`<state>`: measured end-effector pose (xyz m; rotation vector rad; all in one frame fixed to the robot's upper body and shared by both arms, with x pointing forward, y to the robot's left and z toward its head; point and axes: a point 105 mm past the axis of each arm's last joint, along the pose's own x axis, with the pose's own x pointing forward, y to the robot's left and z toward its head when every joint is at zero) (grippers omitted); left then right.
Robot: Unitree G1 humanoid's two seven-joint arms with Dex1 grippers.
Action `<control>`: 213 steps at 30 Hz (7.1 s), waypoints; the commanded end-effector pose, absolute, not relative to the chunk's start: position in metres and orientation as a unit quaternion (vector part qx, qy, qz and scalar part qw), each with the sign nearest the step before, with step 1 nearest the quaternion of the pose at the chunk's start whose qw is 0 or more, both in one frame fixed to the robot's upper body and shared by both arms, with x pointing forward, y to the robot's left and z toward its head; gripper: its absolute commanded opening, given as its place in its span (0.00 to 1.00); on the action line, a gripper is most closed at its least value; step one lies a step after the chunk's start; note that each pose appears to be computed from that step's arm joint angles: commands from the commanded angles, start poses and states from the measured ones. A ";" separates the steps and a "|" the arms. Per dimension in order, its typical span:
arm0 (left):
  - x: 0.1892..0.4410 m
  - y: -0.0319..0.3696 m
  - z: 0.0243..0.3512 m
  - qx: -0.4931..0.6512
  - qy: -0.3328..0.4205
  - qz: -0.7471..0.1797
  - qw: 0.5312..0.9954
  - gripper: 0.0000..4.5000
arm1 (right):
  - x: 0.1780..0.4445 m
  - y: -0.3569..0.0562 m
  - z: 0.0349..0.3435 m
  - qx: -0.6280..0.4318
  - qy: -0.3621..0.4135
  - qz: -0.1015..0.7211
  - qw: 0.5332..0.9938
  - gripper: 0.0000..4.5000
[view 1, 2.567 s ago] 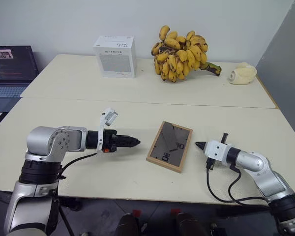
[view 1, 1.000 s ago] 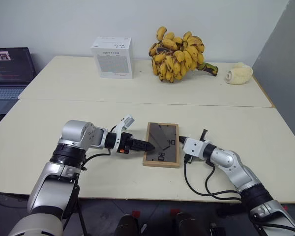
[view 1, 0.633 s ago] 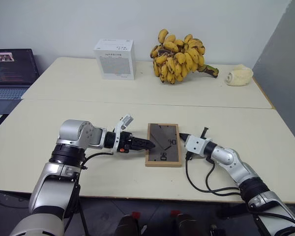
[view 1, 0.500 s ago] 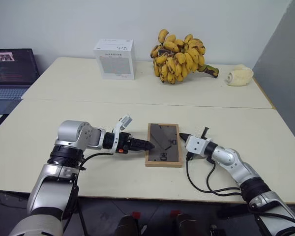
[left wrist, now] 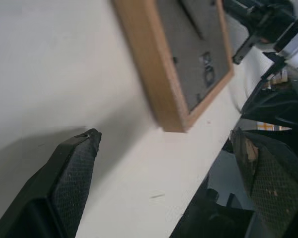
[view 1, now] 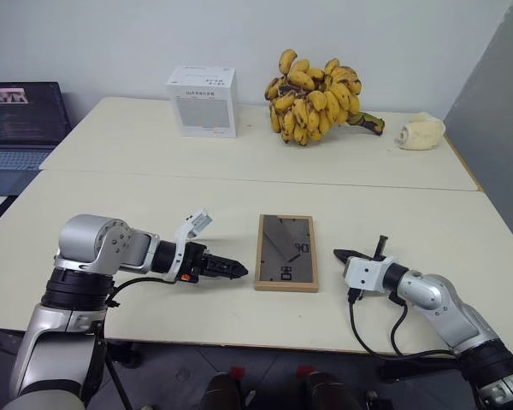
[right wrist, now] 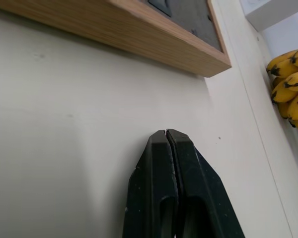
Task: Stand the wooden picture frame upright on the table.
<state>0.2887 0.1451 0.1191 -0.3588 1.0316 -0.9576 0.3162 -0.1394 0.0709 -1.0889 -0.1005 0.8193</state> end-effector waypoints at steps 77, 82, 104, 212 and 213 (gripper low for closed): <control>0.273 0.122 0.116 -0.238 0.474 -0.436 0.727 0.99 | 0.306 -0.135 0.094 -0.531 -0.047 0.422 0.733 0.00; 0.287 0.116 0.114 -0.264 0.465 -0.412 0.738 0.99 | 0.307 -0.108 0.102 -0.510 -0.074 0.430 0.741 0.00; 0.302 0.105 0.115 -0.307 0.450 -0.385 0.745 0.95 | 0.308 -0.080 0.121 -0.468 -0.101 0.426 0.768 0.00; 0.367 0.074 0.255 0.005 -0.079 -0.485 0.871 0.29 | 0.335 -0.073 0.280 -0.096 -0.195 0.377 0.901 0.88; 0.367 0.073 0.255 0.005 -0.080 -0.486 0.870 0.29 | 0.337 -0.074 0.282 -0.100 -0.195 0.371 0.902 0.91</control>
